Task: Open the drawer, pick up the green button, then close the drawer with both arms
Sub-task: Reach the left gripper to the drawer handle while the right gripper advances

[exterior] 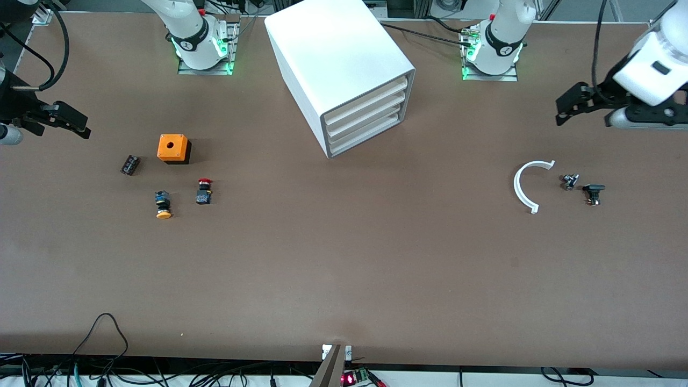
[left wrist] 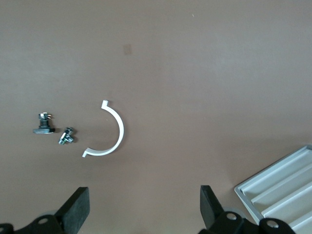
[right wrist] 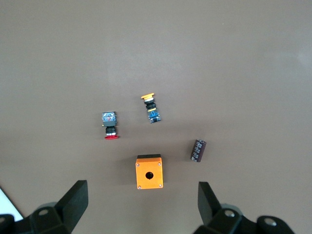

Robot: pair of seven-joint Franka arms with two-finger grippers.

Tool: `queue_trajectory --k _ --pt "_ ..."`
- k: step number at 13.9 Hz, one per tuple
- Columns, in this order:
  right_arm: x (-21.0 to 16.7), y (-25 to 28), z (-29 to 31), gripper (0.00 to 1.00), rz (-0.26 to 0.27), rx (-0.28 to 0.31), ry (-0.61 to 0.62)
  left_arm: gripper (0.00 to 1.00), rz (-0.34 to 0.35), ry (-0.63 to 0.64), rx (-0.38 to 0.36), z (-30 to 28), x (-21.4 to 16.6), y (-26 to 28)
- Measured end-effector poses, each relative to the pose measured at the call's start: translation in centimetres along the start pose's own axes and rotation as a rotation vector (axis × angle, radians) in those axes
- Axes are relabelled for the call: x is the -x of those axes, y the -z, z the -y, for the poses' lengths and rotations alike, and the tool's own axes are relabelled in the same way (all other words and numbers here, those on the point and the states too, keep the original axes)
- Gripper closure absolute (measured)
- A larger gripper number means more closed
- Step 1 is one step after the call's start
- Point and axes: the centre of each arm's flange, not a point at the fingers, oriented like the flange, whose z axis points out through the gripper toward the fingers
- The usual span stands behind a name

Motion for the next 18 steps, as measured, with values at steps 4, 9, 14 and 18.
queue_trajectory --k 4,9,14,18 --pt "-0.9 -1.5 1.0 0.00 0.025 0.003 0.016 0.00 0.155 -0.023 0.013 -1.6 -1.8 -7.6" --pt "-2.6 -3.8 2.6 0.00 0.056 0.008 0.042 0.00 0.322 0.043 0.275 -3.9 -3.2 -18.4" --pt "-3.0 -6.2 10.3 0.00 0.084 0.017 0.166 0.00 0.420 0.046 0.537 -7.7 -1.1 -28.0" --pt "-3.4 -8.3 16.4 0.00 0.068 0.023 0.256 0.00 0.474 -0.062 0.752 -8.9 -0.8 -35.4"
